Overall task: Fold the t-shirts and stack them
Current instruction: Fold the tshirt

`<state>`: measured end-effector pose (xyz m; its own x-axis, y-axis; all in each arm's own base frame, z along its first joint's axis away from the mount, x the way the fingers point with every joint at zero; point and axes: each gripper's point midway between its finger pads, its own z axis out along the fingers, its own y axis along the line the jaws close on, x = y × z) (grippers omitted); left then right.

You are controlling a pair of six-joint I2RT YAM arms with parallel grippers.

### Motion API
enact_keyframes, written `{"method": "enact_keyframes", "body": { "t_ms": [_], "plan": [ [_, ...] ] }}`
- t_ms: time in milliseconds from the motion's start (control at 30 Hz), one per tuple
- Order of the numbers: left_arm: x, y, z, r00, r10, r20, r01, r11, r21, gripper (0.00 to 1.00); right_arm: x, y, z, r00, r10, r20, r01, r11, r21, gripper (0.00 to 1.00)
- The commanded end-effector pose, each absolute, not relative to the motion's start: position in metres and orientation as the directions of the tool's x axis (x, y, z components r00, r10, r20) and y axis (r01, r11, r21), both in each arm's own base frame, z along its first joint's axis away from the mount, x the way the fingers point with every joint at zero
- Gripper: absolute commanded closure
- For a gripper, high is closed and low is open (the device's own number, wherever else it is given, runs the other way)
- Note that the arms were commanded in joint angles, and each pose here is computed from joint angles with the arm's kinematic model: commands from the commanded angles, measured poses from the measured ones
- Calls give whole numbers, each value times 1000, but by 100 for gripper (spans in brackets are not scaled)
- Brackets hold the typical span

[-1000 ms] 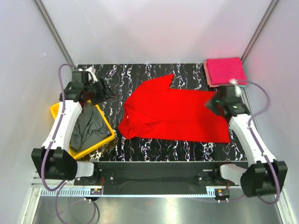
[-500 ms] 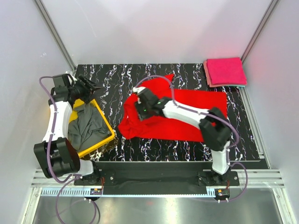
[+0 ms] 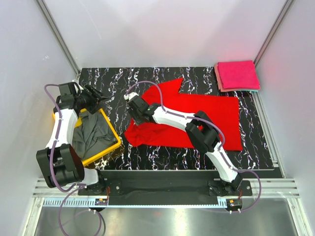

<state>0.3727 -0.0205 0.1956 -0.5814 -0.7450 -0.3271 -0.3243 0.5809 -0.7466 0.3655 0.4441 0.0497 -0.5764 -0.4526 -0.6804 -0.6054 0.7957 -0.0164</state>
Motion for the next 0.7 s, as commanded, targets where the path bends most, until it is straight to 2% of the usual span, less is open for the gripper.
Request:
{"method": "enact_keyframes", "body": {
  "t_ms": [0, 367, 467, 667],
  "plan": [
    [382, -12, 219, -540, -730, -419, -274, 623, -732, 33, 378, 454, 65, -527, -448, -723, -610, 791, -45, 51],
    [379, -5, 214, -525, -725, -446, -295, 646, -704, 33, 377, 467, 57, -553, -414, -722, -611, 792, 14, 50],
    [379, -6, 211, -530, -725, -441, -296, 645, -705, 33, 378, 465, 52, -557, -420, -717, -605, 796, 3, 55],
    [374, 3, 207, -513, -718, -471, -332, 672, -662, 33, 382, 465, 57, -540, -422, -728, -603, 797, -15, 79]
  ]
}}
